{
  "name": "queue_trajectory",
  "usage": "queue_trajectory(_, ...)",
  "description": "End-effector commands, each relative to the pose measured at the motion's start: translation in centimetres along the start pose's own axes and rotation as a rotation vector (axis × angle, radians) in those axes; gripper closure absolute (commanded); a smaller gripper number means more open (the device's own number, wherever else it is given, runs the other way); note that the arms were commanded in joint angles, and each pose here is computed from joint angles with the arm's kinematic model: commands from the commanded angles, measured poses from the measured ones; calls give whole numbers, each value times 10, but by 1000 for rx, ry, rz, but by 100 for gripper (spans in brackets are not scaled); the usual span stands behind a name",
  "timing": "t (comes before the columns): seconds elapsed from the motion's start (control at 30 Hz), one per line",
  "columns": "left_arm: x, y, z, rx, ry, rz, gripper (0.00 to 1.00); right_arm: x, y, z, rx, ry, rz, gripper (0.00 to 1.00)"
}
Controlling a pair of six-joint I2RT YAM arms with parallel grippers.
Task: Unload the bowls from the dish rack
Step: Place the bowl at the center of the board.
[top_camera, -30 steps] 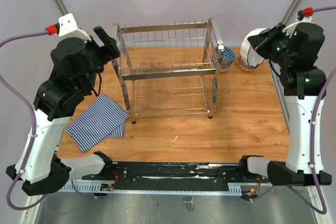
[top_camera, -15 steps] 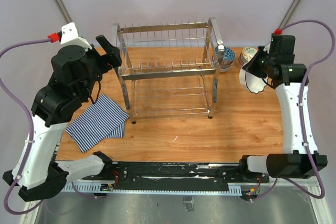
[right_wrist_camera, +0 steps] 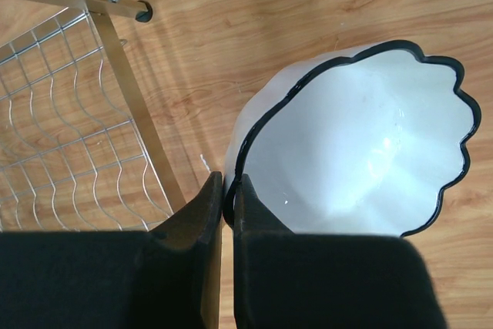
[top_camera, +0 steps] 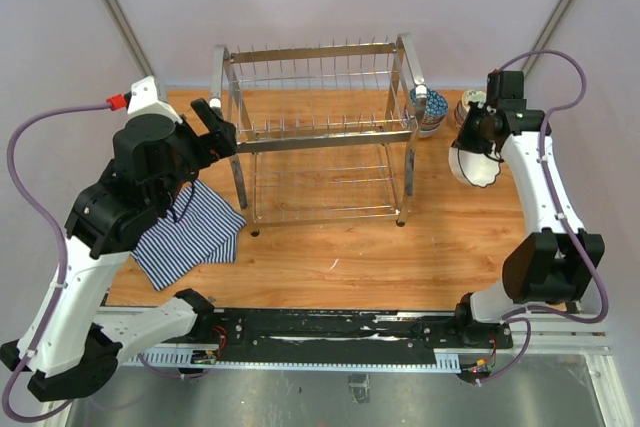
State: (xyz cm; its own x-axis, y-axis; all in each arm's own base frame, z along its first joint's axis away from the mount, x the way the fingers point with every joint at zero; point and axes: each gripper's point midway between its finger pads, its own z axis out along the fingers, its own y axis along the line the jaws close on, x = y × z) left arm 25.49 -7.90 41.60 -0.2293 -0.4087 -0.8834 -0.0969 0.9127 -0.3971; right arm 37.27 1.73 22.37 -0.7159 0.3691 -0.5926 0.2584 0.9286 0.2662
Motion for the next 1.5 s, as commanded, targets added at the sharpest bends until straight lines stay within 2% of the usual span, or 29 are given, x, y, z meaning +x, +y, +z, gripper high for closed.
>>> queue_trajectory(0.0,13,5,-4,6,28,-53,0,-22,-6,23,17,-60,-45,99)
queue_trajectory(0.3,30,16,-6,-27,66,-69,0,-19,-23,68,104,4,-88,99)
queue_trajectory(0.57,49,24,-8,-28,106,-73,0,1,-33,103,134,94,-92,99)
queue_trajectory(1.27,59,22,-4,-9,127,-58,0,72,-29,139,151,274,-136,99)
queue_trajectory(1.47,58,22,-5,-7,123,-61,0,86,-26,140,155,302,-156,81)
